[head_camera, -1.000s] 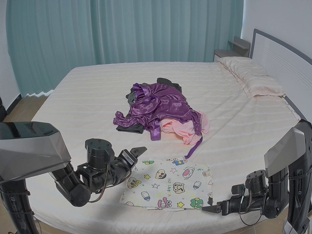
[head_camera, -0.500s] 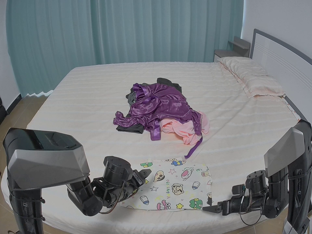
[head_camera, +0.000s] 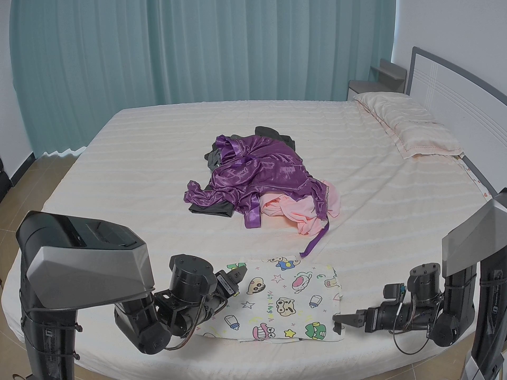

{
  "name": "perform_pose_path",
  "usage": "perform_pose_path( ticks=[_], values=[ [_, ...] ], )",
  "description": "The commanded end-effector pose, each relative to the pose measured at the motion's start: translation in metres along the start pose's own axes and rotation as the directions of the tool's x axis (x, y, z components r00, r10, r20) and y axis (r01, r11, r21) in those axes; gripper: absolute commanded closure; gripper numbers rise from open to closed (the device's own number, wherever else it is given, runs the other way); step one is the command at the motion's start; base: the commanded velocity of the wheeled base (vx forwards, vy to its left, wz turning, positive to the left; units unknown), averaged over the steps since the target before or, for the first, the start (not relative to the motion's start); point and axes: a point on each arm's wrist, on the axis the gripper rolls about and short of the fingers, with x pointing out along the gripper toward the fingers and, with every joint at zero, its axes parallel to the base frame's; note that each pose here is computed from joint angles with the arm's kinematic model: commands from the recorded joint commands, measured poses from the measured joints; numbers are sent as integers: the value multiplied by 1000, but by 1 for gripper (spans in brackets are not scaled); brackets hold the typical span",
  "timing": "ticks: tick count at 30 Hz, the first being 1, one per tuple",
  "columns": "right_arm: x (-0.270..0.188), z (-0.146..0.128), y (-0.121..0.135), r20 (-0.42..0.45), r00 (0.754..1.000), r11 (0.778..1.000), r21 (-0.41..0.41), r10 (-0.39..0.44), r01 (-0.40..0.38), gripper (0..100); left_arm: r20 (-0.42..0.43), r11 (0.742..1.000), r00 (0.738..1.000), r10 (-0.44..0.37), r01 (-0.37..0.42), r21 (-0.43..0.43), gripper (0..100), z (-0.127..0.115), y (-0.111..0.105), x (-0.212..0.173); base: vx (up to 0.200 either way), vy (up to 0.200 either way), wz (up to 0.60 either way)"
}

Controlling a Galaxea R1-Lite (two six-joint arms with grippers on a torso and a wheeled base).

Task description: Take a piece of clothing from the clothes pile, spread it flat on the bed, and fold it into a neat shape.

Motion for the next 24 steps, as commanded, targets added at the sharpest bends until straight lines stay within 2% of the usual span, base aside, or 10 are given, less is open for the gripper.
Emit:
perform_pose_path(
  ticks=[1, 6, 8, 12, 22, 23, 24],
  values=[
    [8, 34, -2, 147, 989, 1000, 6, 30, -31, 0, 31, 999, 999, -45, 46, -19, 0, 12, -5, -16, 0, 0, 0],
    [57, 63, -25, 170, 985, 998, 53, 18, -27, 0, 41, 997, 998, -47, 49, -56, 0, 33, 5, -10, 0, 0, 0],
    [75, 75, -28, 145, 989, 998, 66, 11, -20, 0, 28, 996, 998, -55, 57, -75, 0, 40, 10, -9, 0, 0, 0],
    [89, 80, -32, 82, 997, 995, 101, -7, -2, 0, 26, 993, 998, -55, 57, -99, 0, 43, 13, -7, 0, 0, 0],
    [109, 74, -26, 46, 999, 995, 91, 22, -26, 0, 35, 993, 998, -45, 48, -105, 0, 45, 17, -1, 0, 0, 0],
    [110, 74, -26, 42, 999, 995, 92, 20, -24, 100, 36, 993, 998, -42, 45, -106, 0, 46, 18, -1, 0, 0, 0],
    [110, 75, -27, 41, 999, 995, 94, 18, -22, 100, 36, 993, 999, -38, 41, -108, 0, 46, 19, 0, 0, 0, 0]
  ],
)
